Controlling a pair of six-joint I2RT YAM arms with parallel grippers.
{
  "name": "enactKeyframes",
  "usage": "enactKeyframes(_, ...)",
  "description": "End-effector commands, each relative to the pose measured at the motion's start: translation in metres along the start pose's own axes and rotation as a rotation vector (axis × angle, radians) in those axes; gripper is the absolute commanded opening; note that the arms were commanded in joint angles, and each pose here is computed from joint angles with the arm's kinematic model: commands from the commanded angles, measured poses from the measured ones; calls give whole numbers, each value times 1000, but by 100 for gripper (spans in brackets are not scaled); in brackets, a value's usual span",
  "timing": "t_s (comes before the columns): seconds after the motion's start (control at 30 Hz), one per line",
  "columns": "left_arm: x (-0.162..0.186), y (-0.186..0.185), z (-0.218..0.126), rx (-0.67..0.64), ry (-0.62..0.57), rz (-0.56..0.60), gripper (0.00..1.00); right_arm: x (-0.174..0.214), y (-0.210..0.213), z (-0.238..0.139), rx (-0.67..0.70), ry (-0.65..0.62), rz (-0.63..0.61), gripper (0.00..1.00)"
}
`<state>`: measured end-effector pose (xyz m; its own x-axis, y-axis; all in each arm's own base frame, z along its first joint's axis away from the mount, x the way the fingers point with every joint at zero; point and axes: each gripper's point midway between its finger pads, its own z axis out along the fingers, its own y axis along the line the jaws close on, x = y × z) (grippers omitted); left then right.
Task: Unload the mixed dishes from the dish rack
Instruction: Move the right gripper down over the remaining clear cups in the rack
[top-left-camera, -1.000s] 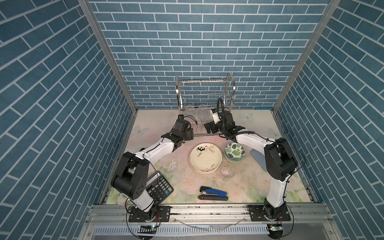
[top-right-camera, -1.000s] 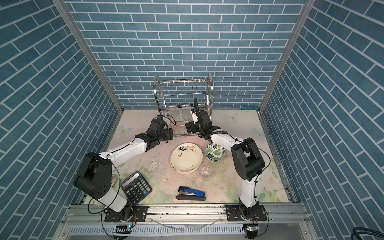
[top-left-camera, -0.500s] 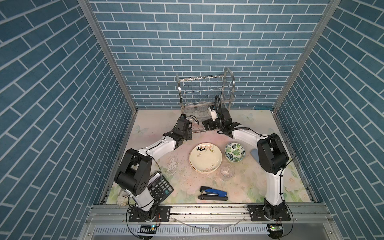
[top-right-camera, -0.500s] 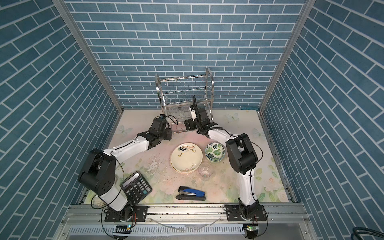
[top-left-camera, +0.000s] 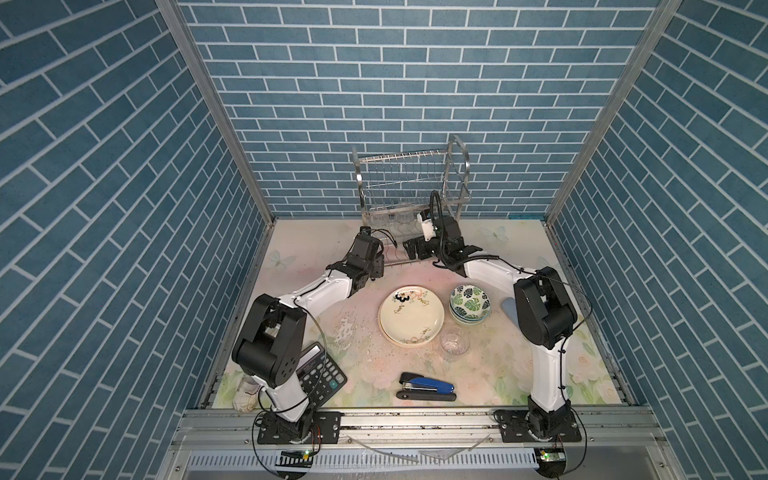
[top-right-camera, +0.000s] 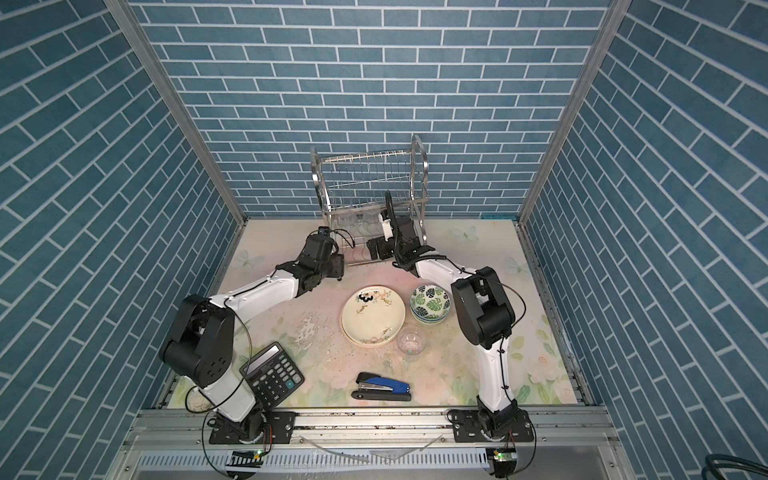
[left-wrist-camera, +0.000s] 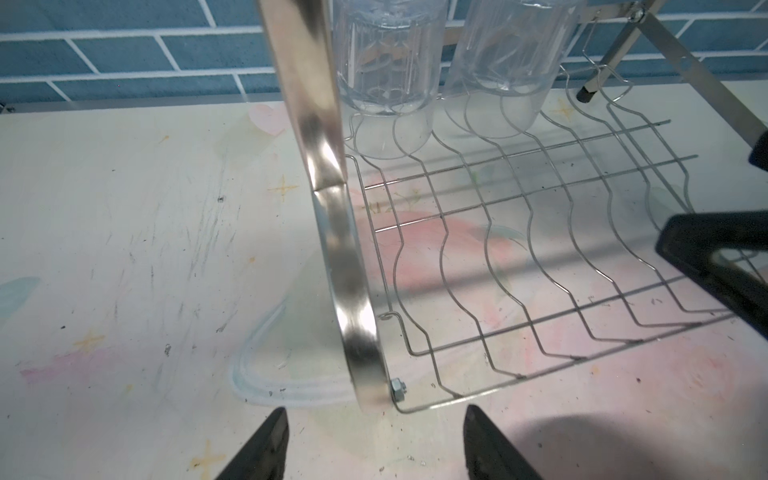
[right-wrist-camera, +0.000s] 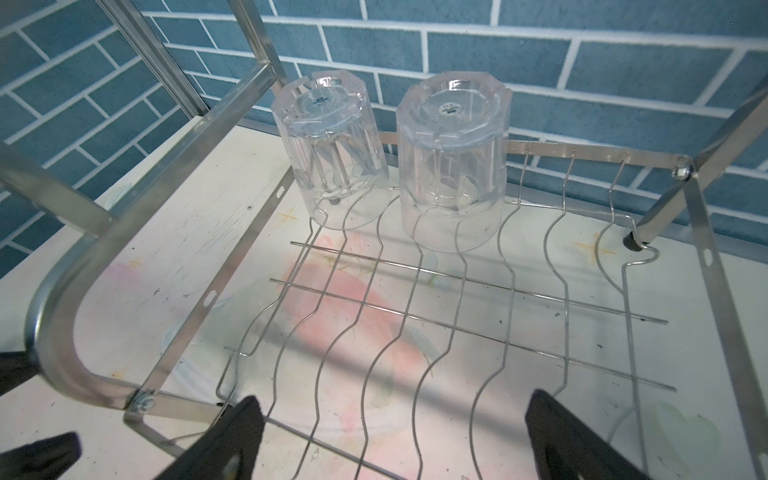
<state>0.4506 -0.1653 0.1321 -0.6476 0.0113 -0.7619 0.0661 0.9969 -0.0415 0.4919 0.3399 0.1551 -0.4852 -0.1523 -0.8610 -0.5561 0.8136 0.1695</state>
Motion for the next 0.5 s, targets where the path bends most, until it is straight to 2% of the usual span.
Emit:
enactKeyframes(0.0, -14, 1, 12, -16, -36, -4, 68, -8, 4, -9, -30, -25, 48, 99)
enactKeyframes(0.1, -17, -2, 24, -19, -46, -13, 67, -8, 5, -13, -36, -31, 52, 99)
enactKeyframes(0.2, -19, -4, 32, -22, -57, -25, 60, -8, 5, -17, -38, -39, 56, 99)
enactKeyframes(0.33, -20, 0, 34, -44, -76, -43, 37, -7, 6, -19, -38, -38, 57, 99)
enactKeyframes(0.47, -19, 2, 31, -46, -83, -35, 20, -7, 6, -20, -37, -39, 60, 99)
